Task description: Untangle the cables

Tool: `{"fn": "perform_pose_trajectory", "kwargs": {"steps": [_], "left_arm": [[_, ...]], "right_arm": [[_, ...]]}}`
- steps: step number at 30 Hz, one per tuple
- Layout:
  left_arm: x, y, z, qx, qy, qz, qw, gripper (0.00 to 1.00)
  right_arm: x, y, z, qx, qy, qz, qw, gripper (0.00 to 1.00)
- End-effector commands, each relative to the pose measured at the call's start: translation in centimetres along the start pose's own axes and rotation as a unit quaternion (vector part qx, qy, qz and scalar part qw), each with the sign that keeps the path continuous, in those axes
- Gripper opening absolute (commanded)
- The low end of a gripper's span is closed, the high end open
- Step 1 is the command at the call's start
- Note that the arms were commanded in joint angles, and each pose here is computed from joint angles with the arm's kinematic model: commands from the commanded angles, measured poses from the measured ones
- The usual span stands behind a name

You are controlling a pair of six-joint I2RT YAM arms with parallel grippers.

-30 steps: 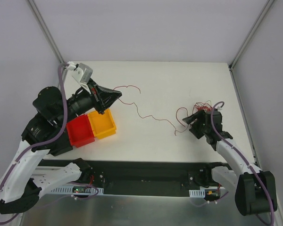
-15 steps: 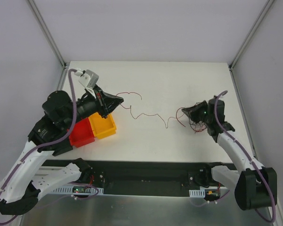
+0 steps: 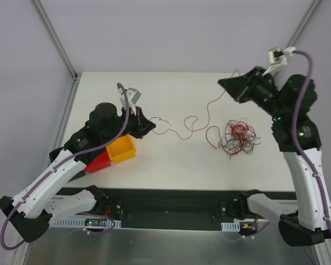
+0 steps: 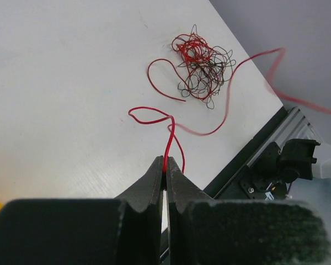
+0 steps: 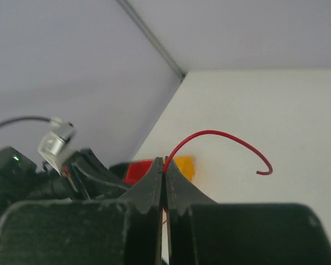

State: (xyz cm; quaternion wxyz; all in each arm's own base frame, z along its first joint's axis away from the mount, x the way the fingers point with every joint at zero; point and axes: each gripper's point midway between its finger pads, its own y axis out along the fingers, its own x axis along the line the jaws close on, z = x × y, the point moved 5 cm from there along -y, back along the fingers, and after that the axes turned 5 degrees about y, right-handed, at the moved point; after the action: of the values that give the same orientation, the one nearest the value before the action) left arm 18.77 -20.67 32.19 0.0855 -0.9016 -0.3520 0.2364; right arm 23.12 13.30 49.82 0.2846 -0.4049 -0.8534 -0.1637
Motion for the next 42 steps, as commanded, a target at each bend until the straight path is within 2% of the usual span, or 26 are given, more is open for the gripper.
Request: {"fn": "perform_pose_trajectory", "kwargs": {"steps": [1, 4, 9, 13, 16, 20, 22, 24, 25, 30, 33, 36, 37, 39, 42], "left_arm": [[0.0, -0.4, -0.3, -0.033, -0.011, 0.0, 0.999, 0.0], [0.7, 1.1, 2.1, 0.01, -0.032, -0.003, 0.999, 0.0], [2.6, 6.1, 6.1, 0.109, -0.068, -0.028, 0.991, 0.0], [3.9, 10.2, 7.8, 0.16, -0.107, -0.054, 0.98, 0.0], [3.9, 12.4, 8.3, 0.174, -0.121, -0.04, 0.976, 0.0], [4.1, 14.2, 9.2, 0.201, -0.135, -0.031, 0.97, 0.0], [4.1, 14.6, 9.7, 0.21, -0.14, -0.027, 0.967, 0.0], [4.1, 14.6, 10.0, 0.213, -0.145, -0.026, 0.966, 0.08], [4.2, 14.5, 10.3, 0.215, -0.144, -0.025, 0.966, 0.14], [4.4, 13.2, 10.9, 0.212, -0.114, -0.02, 0.97, 0.5], [3.9, 13.3, 11.3, 0.233, -0.102, 0.011, 0.967, 0.58], [4.2, 13.7, 11.7, 0.243, -0.101, 0.004, 0.965, 0.64], [4.5, 13.9, 12.0, 0.248, -0.099, -0.005, 0.964, 0.69], [5.0, 14.5, 12.4, 0.259, -0.084, -0.032, 0.962, 0.99], [5.4, 15.9, 13.4, 0.293, -0.068, -0.051, 0.952, 0.99]], "right_arm": [[-3.4, 2.9, 9.6, 0.133, 0.035, -0.019, 0.99, 0.0], [-5.7, 3.5, 14.9, 0.183, 0.031, 0.014, 0.983, 0.0], [-9.9, 4.4, 22.8, 0.251, 0.028, 0.073, 0.965, 0.0], [-11.4, 5.5, 26.8, 0.3, 0.051, 0.056, 0.951, 0.01], [-11.9, 5.5, 29.0, 0.35, 0.077, 0.045, 0.932, 0.11], [-12.9, 4.5, 31.1, 0.387, 0.087, 0.044, 0.917, 0.31], [-13.5, 3.5, 31.8, 0.394, 0.073, 0.045, 0.915, 0.47], [-14.4, 2.4, 32.4, 0.392, 0.063, 0.059, 0.916, 0.6], [-14.6, 2.0, 32.4, 0.39, 0.06, 0.063, 0.917, 0.63], [-15.2, 0.6, 31.7, 0.373, 0.061, 0.076, 0.923, 0.66], [-15.7, -0.1, 30.0, 0.327, 0.055, 0.105, 0.938, 0.67], [-16.5, -1.2, 28.0, 0.275, 0.04, 0.142, 0.95, 0.69], [-16.5, -1.5, 27.3, 0.259, 0.031, 0.148, 0.954, 0.69], [-16.4, -2.4, 26.0, 0.233, 0.01, 0.162, 0.959, 0.7], [-16.2, -3.7, 24.4, 0.195, -0.015, 0.177, 0.965, 0.73]]}}
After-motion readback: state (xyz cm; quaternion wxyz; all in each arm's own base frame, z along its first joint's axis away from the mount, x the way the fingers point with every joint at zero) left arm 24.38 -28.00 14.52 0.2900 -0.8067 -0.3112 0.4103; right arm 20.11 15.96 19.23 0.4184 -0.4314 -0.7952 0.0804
